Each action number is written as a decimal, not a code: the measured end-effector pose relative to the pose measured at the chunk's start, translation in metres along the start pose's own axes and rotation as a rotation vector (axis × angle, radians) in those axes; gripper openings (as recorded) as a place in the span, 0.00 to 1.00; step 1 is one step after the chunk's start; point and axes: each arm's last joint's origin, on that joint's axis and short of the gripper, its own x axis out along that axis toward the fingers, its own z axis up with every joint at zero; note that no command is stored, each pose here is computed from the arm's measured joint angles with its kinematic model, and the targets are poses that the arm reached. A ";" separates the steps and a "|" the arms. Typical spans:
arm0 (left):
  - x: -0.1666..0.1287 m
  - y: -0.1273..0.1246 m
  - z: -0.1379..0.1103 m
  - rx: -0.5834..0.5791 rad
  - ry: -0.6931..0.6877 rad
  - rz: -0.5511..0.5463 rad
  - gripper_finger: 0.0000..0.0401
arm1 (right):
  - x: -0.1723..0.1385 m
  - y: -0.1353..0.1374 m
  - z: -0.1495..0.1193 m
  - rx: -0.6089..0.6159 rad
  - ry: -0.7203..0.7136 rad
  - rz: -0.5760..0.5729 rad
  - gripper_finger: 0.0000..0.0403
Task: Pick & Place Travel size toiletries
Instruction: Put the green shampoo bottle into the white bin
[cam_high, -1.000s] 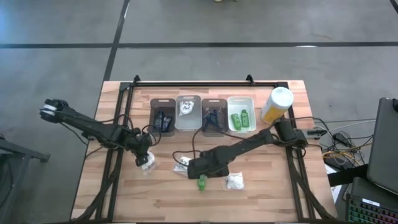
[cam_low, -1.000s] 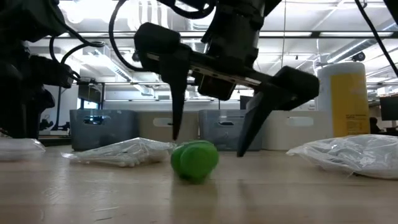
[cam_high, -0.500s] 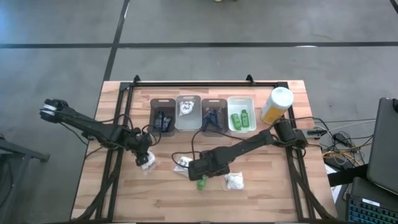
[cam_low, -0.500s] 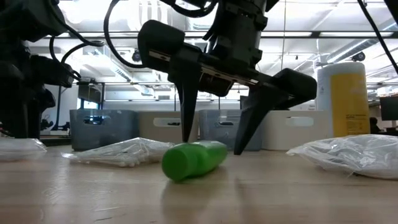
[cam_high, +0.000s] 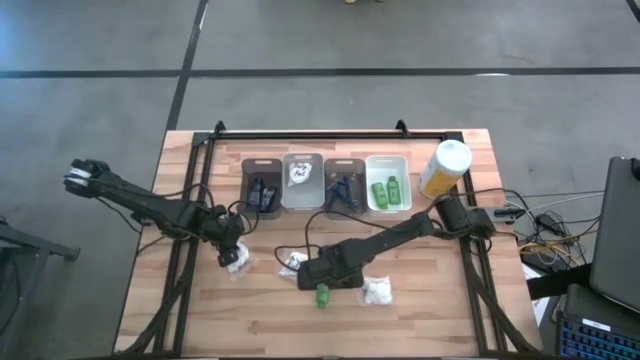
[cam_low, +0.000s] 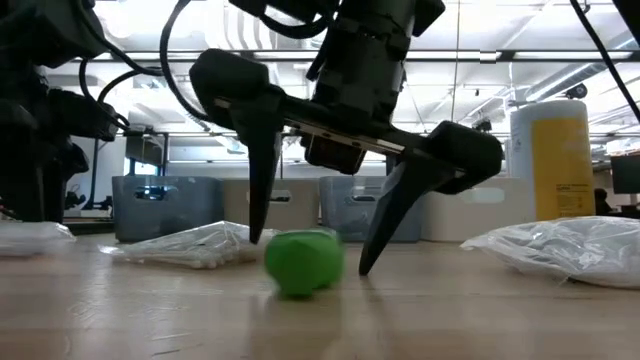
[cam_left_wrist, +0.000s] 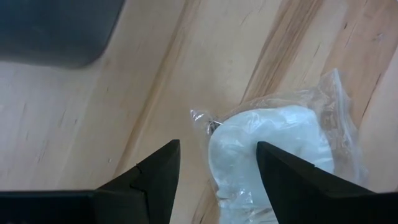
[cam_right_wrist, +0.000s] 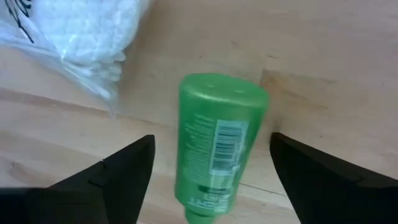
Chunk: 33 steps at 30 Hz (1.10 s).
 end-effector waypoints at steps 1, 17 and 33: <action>0.000 0.000 0.000 0.000 0.001 0.001 0.54 | -0.001 0.000 0.000 0.001 -0.003 -0.005 0.78; 0.000 0.001 0.000 -0.001 -0.011 0.006 0.54 | -0.008 -0.006 -0.002 -0.174 -0.037 -0.112 0.30; -0.006 -0.001 0.007 -0.065 -0.104 0.011 0.54 | -0.160 -0.026 0.058 -0.219 -0.263 -0.147 0.27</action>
